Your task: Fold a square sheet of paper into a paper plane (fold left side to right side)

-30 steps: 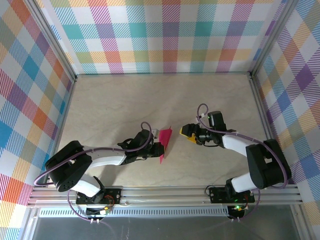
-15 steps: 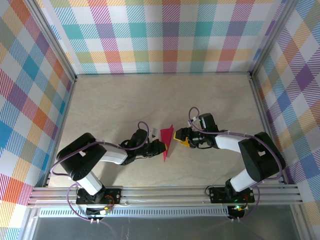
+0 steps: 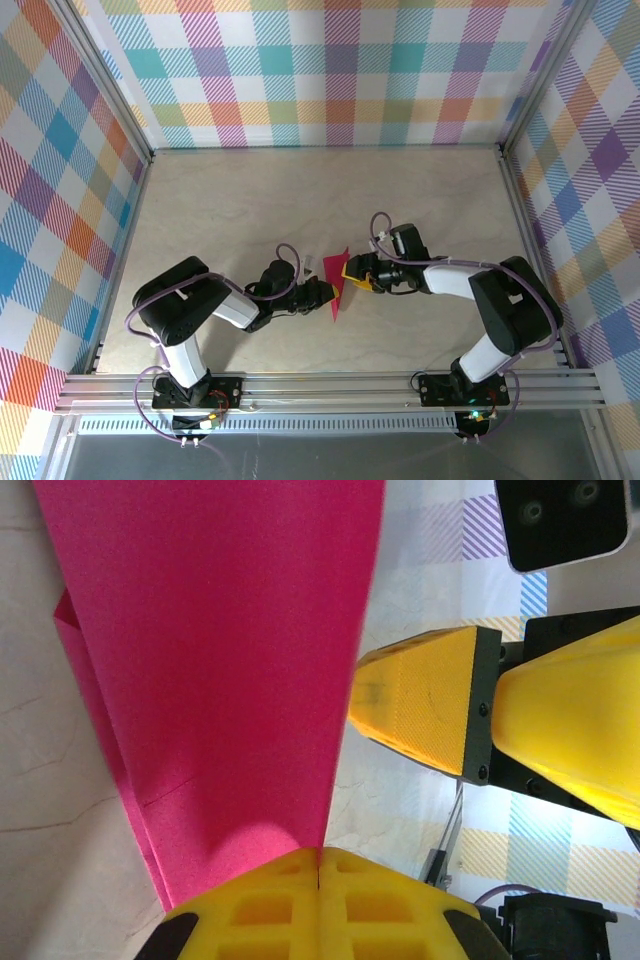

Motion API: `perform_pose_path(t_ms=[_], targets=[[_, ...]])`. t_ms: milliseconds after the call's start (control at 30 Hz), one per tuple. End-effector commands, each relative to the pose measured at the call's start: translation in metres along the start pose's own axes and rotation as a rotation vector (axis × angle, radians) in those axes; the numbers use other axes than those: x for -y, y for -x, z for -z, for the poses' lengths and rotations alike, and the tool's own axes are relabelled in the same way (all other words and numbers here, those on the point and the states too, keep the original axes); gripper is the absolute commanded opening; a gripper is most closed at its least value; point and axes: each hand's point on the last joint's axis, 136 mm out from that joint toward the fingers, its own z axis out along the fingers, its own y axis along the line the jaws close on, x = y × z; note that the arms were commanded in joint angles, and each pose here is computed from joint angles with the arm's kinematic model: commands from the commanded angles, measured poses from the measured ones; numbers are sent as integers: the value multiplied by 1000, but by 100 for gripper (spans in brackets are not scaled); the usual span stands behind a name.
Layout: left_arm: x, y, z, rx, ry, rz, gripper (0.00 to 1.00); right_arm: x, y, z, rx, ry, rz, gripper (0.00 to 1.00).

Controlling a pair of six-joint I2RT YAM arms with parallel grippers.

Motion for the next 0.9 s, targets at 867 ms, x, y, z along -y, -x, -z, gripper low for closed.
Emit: perform_pose_path(t_ms=[867], targets=[[12, 8, -5, 13, -116, 18, 0, -5, 26, -20, 17, -14, 20, 52]])
